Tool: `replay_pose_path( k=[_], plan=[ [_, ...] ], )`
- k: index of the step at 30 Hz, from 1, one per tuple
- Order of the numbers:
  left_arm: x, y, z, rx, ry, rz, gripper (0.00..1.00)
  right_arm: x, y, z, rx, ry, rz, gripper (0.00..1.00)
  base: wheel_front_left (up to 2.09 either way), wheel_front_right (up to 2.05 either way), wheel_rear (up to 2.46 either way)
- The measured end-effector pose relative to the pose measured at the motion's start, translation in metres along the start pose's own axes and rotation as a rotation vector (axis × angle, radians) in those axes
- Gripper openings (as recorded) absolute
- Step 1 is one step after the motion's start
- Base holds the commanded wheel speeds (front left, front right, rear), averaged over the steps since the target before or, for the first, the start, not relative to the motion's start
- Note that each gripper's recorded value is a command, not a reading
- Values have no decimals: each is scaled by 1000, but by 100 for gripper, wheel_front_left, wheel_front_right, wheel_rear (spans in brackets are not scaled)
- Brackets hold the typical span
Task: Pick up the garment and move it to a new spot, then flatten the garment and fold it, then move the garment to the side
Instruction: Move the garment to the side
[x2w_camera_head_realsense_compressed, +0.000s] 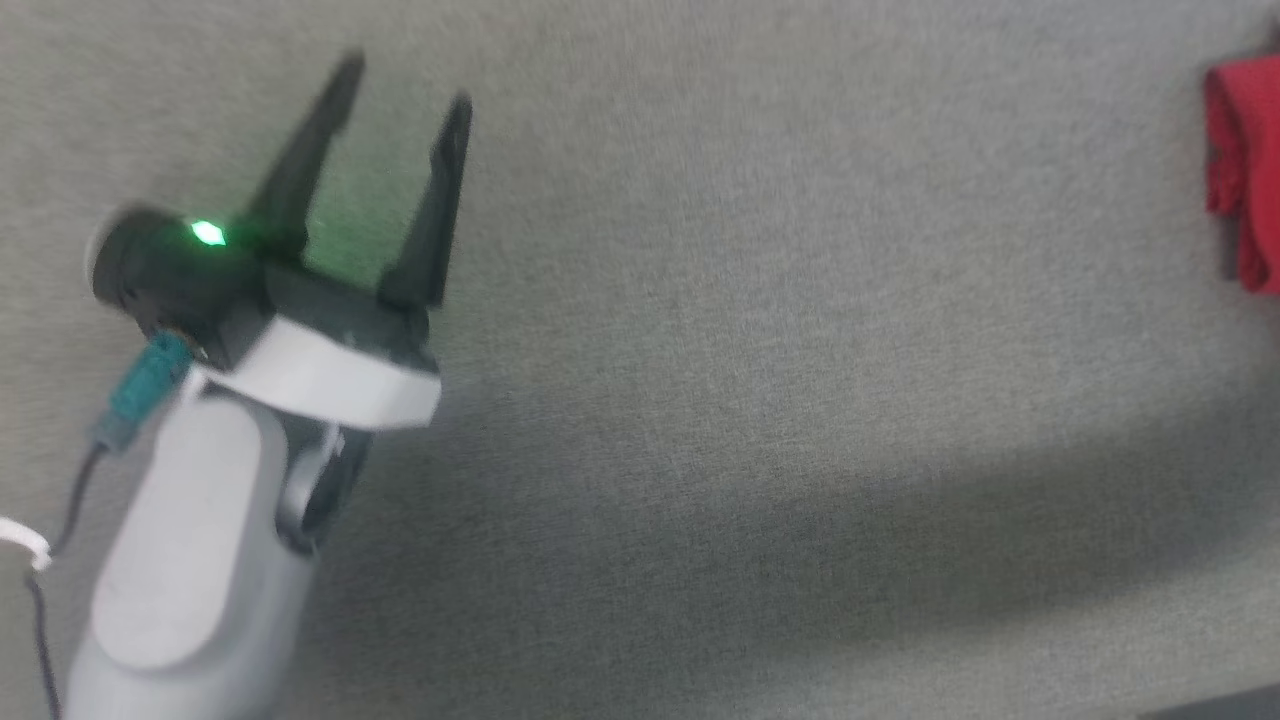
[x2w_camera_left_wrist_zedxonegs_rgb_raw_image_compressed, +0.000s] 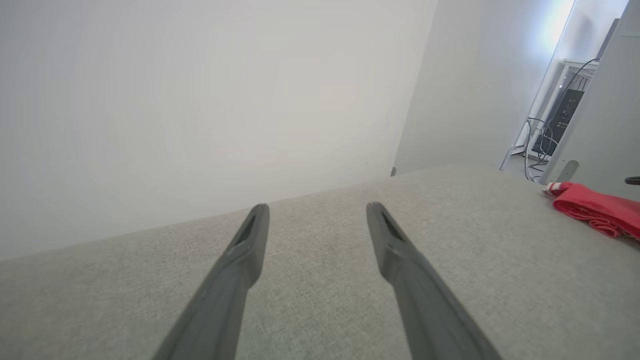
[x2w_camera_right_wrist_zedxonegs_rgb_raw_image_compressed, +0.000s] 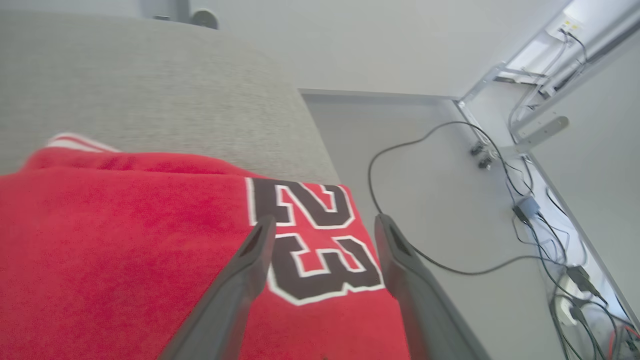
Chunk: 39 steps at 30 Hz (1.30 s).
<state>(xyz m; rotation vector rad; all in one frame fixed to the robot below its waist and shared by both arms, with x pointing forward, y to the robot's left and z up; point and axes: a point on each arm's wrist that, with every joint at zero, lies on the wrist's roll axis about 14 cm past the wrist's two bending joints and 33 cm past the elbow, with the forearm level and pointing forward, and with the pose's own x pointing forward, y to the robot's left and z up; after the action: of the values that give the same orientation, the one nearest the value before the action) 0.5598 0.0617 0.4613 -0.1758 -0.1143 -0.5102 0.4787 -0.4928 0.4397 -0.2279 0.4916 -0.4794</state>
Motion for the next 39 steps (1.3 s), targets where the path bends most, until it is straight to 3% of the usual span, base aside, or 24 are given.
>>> replay_pose_path(
  k=[12, 26, 30, 39],
  plan=[
    [-99, 5, 30, -17, 81, 194, 100, -64, 97, 14, 52, -183, 293, 100, 0, 0, 0],
    [-215, 27, 67, -10, 46, 452, 100, -164, 209, 55, 174, -402, 638, 100, 0, 0, 0],
    [-237, 24, 75, -17, 15, 498, 100, -194, 222, 59, 213, -448, 697, 100, 0, 0, 0],
    [-263, 23, 90, 14, -23, 527, 100, -227, 209, 61, 277, -517, 703, 100, 0, 0, 0]
  ],
)
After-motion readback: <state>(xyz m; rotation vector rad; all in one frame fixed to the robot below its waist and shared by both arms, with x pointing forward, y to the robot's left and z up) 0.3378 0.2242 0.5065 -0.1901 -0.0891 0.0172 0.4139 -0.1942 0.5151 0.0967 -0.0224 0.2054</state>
